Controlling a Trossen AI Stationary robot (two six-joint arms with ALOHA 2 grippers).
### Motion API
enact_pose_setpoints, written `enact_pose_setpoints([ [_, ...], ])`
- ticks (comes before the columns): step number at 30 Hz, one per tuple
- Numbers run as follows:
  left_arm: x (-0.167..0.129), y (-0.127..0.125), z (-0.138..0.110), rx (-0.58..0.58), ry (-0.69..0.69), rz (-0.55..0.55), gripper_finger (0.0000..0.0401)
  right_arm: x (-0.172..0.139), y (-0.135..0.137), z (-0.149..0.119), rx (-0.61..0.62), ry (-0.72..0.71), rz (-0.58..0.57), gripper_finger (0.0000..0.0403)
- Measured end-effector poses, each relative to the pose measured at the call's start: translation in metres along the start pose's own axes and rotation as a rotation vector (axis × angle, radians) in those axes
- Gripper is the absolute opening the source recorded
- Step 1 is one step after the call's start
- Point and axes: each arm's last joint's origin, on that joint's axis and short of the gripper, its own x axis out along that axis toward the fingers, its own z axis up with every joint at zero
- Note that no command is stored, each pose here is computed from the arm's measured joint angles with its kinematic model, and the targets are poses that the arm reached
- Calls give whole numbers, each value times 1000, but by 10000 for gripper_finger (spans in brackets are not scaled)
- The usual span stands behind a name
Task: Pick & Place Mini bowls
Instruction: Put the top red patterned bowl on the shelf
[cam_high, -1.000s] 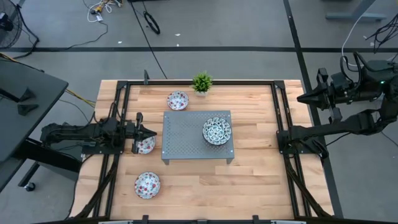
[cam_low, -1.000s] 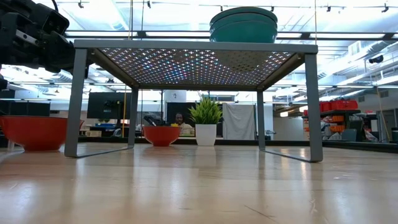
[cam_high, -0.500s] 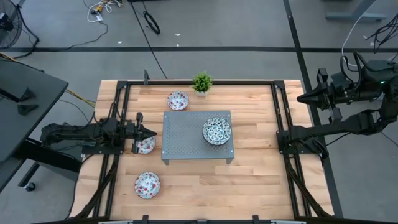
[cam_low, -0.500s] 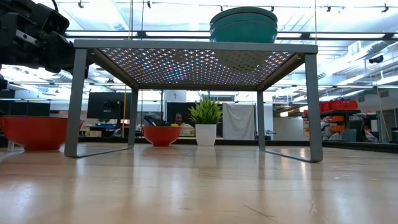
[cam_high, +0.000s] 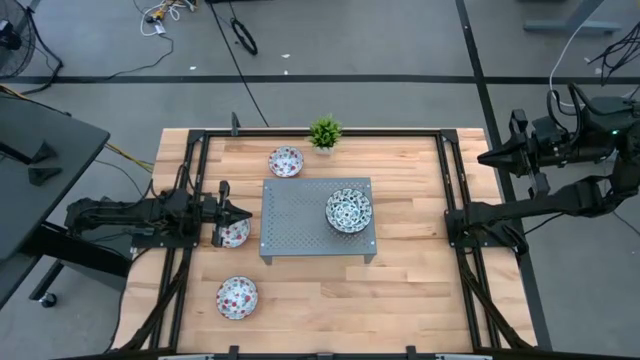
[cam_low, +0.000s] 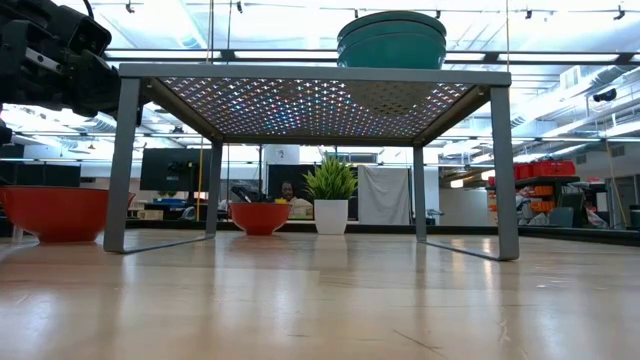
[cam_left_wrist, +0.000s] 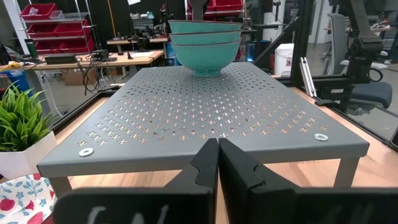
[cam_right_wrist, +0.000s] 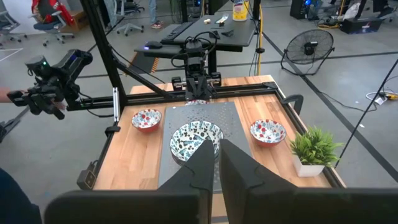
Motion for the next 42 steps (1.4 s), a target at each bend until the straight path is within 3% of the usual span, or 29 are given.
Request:
enact_pose_setpoints([
  [27, 0, 0, 2, -5, -18, 2, 18, 0, 0, 0, 0, 0, 0, 29],
  [42, -15, 1, 52, 14, -568, 5, 4, 0, 0, 0, 0, 1, 0, 29],
])
